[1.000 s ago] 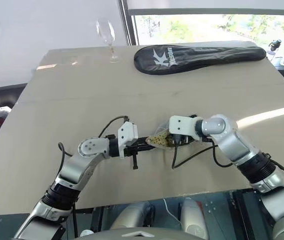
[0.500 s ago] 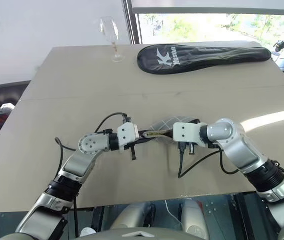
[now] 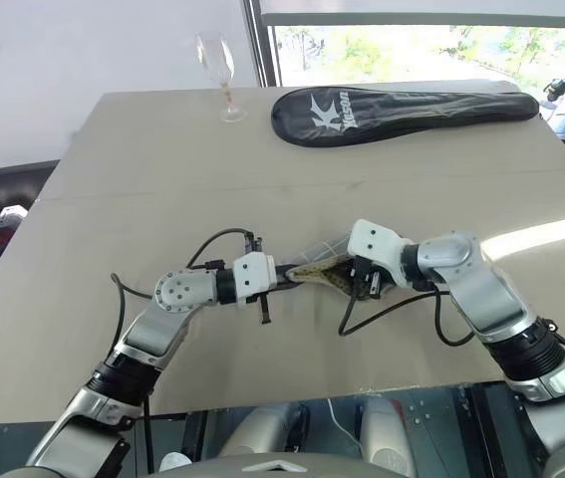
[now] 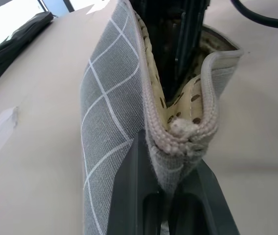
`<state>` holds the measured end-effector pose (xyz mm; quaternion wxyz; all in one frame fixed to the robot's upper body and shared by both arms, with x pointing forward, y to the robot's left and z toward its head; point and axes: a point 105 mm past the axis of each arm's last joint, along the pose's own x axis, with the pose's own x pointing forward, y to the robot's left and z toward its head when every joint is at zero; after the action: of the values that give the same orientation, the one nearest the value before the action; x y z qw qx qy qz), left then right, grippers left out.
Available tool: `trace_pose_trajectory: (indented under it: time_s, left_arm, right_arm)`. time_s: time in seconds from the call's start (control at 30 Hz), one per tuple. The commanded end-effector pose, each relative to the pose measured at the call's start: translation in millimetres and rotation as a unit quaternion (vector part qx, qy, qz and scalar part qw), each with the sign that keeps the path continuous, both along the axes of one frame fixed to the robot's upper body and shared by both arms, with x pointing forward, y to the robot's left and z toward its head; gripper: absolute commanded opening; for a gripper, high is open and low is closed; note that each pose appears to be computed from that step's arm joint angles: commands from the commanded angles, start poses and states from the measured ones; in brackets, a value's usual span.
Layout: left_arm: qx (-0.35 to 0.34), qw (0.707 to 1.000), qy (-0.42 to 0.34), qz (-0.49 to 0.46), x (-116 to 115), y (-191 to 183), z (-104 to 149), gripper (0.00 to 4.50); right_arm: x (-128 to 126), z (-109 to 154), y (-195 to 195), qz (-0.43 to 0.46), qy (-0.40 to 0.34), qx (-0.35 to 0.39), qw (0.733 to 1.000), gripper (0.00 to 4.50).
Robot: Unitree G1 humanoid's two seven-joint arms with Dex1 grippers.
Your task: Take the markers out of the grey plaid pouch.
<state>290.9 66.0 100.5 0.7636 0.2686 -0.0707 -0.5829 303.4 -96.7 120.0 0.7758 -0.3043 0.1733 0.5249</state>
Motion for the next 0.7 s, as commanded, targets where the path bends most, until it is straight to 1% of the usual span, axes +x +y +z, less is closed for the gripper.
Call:
trace_pose_trajectory:
  time_s: [0.03,0.13,0.27,0.37,0.53,0.7]
  left_arm:
    - [0.027,1.0,0.011,0.0,-3,8,-8,0.0]
    - [0.032,0.999,0.004,0.012,0,12,-7,0.0]
    - [0.035,0.999,-0.012,0.037,9,17,-5,0.0]
    - [0.036,0.998,-0.014,0.042,11,19,-4,0.0]
    - [0.034,0.998,-0.017,0.044,12,19,-2,0.0]
    - [0.014,0.999,-0.034,0.037,10,12,13,0.0]
  right_arm:
    - [8,34,-2,-0.009,-0.057,0.023,0.998,0.35]
    - [-3,38,7,0.03,-0.051,0.035,0.998,0.35]
    - [-19,38,11,0.091,-0.049,0.025,0.994,0.35]
    - [-25,42,15,0.113,-0.05,0.035,0.992,0.35]
    - [-30,40,13,0.133,-0.049,0.014,0.99,0.35]
    - [-24,39,15,0.119,-0.063,0.009,0.991,0.35]
